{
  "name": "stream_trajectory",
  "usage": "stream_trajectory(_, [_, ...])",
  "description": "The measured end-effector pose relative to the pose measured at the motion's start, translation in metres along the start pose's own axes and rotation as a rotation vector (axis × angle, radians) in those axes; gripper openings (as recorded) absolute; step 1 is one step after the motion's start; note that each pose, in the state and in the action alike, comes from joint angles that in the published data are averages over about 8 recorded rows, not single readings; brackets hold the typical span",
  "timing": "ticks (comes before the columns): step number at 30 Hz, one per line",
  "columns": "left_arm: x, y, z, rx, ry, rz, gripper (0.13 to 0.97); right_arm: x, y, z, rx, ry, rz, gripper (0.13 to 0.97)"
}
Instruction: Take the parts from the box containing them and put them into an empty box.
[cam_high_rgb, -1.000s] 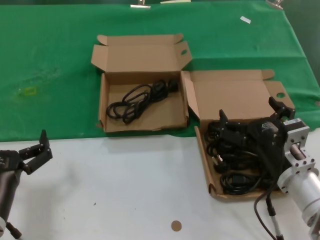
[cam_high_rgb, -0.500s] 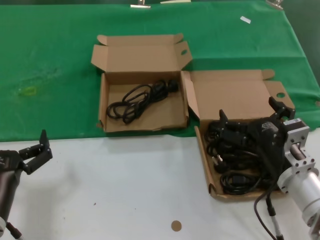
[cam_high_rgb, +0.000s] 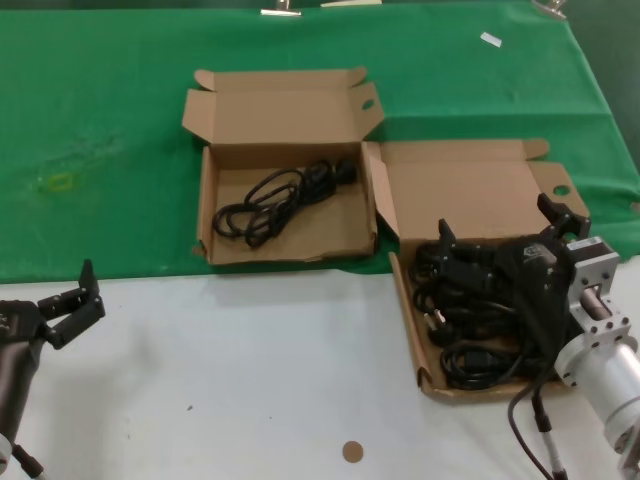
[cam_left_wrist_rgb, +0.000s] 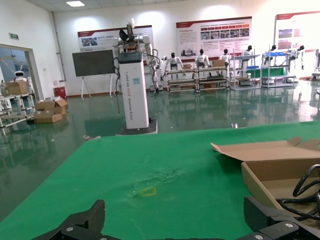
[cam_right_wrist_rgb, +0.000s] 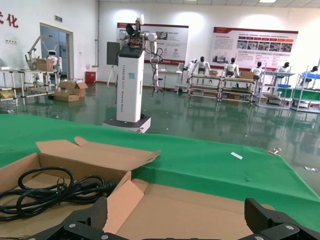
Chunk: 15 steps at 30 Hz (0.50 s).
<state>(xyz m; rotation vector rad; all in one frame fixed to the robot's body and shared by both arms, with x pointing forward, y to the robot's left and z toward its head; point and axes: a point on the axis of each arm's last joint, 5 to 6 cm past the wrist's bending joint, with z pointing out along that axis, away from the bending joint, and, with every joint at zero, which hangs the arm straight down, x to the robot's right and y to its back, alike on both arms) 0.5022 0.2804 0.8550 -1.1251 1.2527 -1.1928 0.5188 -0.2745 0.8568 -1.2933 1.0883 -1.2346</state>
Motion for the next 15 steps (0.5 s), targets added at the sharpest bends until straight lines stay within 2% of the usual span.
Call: stream_trajectory(15, [0.0000,0.0000,0.0000,0.000,0.000,0.000,0.966,0.0000,0.0000,0.0000,0.000,0.000,0.000,0.966])
